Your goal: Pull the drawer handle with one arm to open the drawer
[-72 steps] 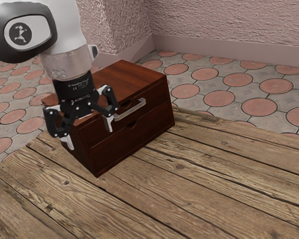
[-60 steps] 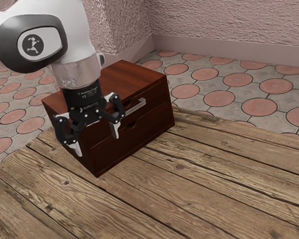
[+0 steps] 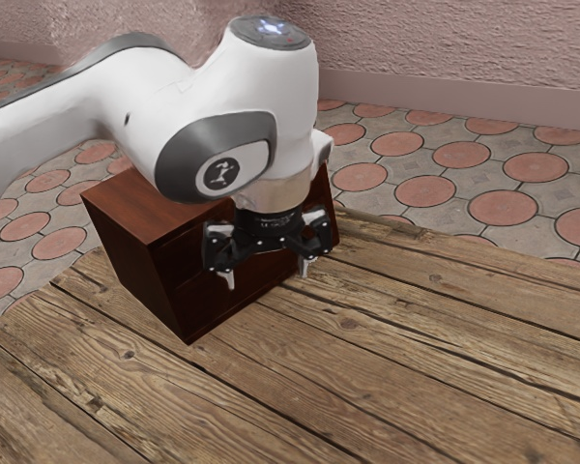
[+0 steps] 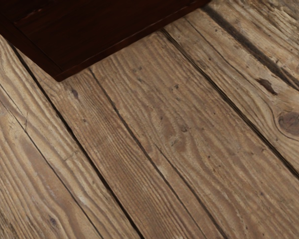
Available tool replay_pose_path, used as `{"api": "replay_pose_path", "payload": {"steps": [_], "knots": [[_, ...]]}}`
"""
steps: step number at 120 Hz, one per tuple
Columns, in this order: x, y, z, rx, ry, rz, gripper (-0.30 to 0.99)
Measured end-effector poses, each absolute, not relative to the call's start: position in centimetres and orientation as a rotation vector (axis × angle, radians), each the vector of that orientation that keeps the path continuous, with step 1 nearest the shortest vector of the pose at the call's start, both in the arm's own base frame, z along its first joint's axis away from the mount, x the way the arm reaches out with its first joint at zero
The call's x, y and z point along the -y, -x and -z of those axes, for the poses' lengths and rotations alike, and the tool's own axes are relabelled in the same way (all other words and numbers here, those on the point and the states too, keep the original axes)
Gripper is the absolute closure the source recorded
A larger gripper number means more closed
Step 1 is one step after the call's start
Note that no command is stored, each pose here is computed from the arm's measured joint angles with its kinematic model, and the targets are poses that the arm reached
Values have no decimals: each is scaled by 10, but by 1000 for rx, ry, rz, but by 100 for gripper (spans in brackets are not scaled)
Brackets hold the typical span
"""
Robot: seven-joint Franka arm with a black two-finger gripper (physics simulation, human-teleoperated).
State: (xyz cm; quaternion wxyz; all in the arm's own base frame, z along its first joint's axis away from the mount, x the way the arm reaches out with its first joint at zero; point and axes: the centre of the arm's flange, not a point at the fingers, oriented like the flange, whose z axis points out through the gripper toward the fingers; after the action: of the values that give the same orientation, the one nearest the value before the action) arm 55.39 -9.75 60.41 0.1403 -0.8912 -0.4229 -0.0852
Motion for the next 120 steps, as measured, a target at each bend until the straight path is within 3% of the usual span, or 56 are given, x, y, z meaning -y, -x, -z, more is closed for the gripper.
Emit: {"api": "replay_pose_path", "payload": {"steps": [18,38,120], "knots": [[117,-581,-602,914,2622,342,0],[45,-636,-592,814,2609,317,0],[-11,-680,-564,163,2701,174,0]]}}
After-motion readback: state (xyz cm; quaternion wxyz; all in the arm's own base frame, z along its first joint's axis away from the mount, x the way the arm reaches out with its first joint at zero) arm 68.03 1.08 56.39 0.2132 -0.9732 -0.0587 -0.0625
